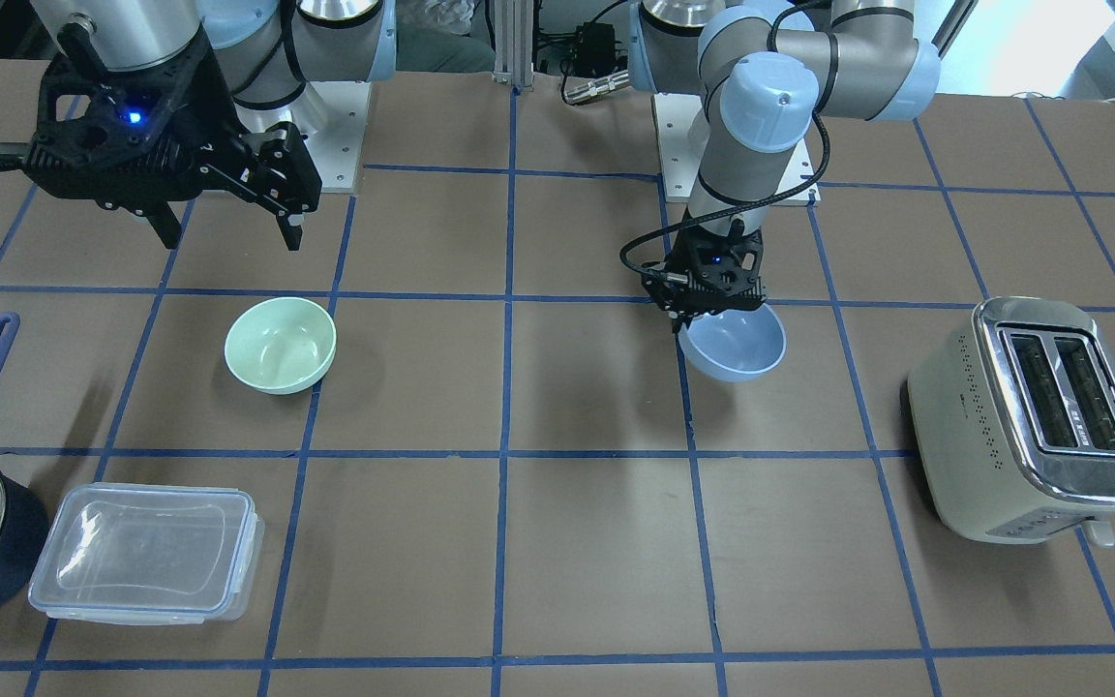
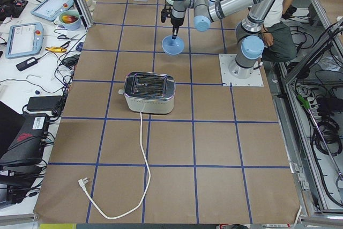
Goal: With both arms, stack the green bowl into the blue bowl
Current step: 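Place blue bowl mid-table with left gripper while right gripper reaches green bowl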
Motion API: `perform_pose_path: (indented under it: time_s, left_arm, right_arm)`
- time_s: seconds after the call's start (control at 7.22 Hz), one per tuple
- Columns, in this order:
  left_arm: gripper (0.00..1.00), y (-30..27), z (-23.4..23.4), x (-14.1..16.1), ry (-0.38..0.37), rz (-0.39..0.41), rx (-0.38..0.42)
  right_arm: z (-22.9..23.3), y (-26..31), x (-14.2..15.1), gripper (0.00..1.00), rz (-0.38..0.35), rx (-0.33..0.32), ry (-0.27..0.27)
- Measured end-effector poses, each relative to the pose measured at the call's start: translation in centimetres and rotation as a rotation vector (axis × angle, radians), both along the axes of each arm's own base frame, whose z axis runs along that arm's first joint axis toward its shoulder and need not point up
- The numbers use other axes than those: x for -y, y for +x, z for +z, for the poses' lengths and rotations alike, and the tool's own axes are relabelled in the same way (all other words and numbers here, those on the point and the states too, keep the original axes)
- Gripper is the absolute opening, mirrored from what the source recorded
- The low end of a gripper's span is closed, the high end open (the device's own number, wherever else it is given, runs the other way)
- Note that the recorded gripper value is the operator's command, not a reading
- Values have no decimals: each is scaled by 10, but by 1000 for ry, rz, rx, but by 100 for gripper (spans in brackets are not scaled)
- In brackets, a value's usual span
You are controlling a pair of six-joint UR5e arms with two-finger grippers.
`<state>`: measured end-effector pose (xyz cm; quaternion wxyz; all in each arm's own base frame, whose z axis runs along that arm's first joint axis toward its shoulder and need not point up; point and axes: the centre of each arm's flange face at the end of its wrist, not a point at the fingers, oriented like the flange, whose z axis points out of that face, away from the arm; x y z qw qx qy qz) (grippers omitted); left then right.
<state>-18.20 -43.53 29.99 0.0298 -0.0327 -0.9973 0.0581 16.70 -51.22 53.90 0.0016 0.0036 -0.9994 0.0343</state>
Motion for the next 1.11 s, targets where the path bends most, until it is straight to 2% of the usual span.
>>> perform_pose_path:
  time_s: [0.14,0.42,0.55,0.83,0.97,1.11]
  left_arm:
    - [0,-41,15,31,3,29,-38]
    - [1,-122,10,78,13,74,-69]
    - [1,-165,4,91,13,99,-77]
    - [2,-215,-21,90,25,112,-42]
    - [8,-223,-37,90,38,112,-22]
    - [55,-228,-51,91,42,108,-13]
  right_arm:
    - [0,0,0,100,0,0,-1]
    - [-2,-1,1,100,1,0,3]
    - [-9,-6,2,100,8,0,18]
    - [-41,-36,5,98,32,-4,75]
    - [-63,-62,5,99,41,0,106]
    - [-86,-93,5,99,33,7,132]
